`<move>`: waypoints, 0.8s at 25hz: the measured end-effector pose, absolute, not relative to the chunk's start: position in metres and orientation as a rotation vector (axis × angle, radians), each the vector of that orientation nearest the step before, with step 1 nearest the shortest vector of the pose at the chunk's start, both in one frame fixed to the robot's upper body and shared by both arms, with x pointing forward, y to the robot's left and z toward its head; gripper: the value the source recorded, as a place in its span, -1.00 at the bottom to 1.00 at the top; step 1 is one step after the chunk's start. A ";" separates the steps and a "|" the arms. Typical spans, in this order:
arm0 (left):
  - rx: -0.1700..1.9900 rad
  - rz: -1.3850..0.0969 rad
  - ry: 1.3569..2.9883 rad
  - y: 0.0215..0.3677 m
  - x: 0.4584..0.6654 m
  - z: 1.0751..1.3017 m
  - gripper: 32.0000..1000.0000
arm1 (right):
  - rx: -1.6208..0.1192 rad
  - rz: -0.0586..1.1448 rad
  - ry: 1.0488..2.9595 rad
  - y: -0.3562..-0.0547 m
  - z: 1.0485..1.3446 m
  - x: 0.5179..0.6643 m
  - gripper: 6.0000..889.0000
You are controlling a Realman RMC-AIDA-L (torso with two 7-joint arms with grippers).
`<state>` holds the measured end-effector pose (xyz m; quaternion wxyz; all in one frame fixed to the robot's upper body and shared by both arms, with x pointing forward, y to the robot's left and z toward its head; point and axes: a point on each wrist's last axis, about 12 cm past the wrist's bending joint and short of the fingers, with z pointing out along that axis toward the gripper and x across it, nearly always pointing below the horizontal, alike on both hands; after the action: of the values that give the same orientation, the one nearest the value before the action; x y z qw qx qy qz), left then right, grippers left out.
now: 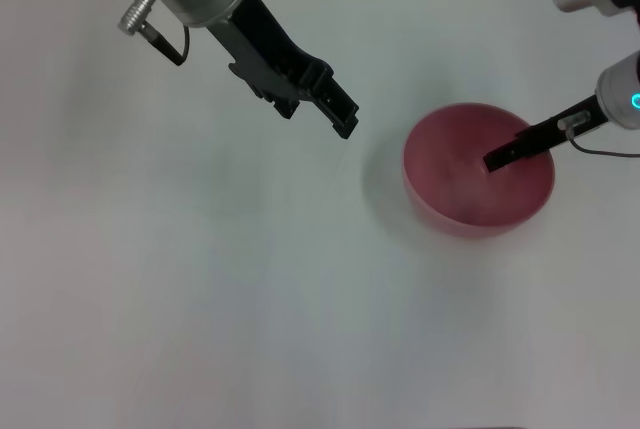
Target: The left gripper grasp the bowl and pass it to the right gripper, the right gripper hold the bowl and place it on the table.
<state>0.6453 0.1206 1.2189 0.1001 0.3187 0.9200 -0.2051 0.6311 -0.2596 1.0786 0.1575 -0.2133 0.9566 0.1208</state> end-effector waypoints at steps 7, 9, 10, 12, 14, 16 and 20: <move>0.933 -0.607 2.726 0.123 0.645 1.217 0.71 | -0.629 0.357 2.731 -0.256 1.084 0.633 0.98; 0.930 -0.607 2.727 0.124 0.645 1.217 0.71 | -0.638 0.366 2.724 -0.254 1.089 0.635 0.98; 0.928 -0.607 2.728 0.125 0.645 1.216 0.71 | -0.640 0.371 2.720 -0.253 1.092 0.635 0.98; 0.924 -0.607 2.730 0.126 0.645 1.215 0.71 | -0.638 0.385 2.719 -0.252 1.095 0.636 0.98; 0.922 -0.608 2.731 0.126 0.645 1.215 0.71 | -0.636 0.403 2.725 -0.251 1.098 0.636 0.98; 0.922 -0.608 2.731 0.127 0.645 1.215 0.71 | -0.633 0.414 2.731 -0.251 1.102 0.636 0.98; 0.920 -0.609 2.737 0.128 0.644 1.214 0.71 | -0.627 0.429 2.748 -0.252 1.110 0.636 0.98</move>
<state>0.6443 0.1282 1.2135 0.0951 0.3103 0.9233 -0.2055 0.6355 -0.2523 1.1102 0.1446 -0.2177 0.9537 0.1488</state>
